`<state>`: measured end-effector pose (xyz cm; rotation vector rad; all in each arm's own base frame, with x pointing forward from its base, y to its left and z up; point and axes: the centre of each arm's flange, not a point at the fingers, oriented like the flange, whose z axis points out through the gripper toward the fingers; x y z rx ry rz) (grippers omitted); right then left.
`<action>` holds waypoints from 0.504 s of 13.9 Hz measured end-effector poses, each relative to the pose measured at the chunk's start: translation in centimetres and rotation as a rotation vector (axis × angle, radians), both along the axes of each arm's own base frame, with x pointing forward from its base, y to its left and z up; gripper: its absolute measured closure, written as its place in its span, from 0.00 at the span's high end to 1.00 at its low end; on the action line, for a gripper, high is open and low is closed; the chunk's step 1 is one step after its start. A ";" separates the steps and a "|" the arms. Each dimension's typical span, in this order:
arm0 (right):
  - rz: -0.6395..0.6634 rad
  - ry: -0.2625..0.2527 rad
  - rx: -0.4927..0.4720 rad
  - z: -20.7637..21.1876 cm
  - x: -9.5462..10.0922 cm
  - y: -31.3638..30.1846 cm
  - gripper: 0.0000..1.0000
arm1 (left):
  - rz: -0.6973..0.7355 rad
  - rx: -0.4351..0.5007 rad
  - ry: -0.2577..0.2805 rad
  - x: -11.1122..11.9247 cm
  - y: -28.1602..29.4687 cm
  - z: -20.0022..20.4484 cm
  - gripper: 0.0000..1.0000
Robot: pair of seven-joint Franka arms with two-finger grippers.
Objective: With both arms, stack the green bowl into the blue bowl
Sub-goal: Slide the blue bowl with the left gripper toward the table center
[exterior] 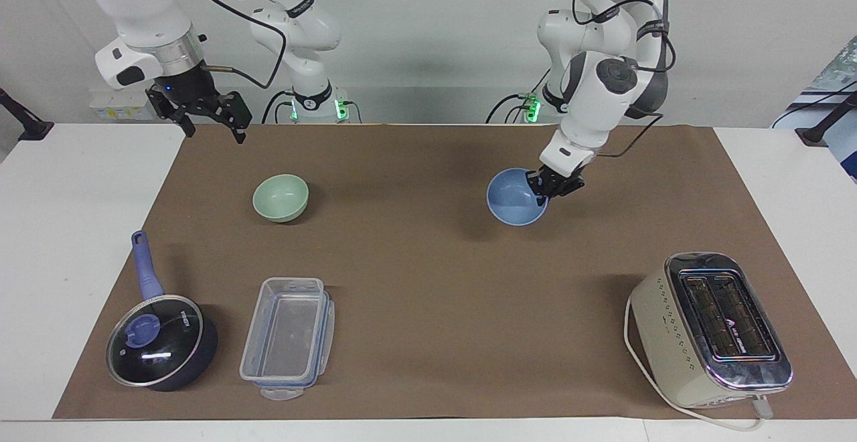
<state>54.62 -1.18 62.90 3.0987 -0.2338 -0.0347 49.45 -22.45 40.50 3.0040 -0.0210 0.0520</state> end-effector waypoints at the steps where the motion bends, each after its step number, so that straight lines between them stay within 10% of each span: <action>1: 0.000 0.000 0.000 0.0 0.0 0.0 1.00 | 0.003 -0.002 -0.002 -0.6 -1.5 -0.6 0.06; 7: 0.000 0.002 0.000 -0.1 0.0 0.0 1.00 | -0.013 -0.012 -0.017 -4.9 -8.3 -4.8 0.06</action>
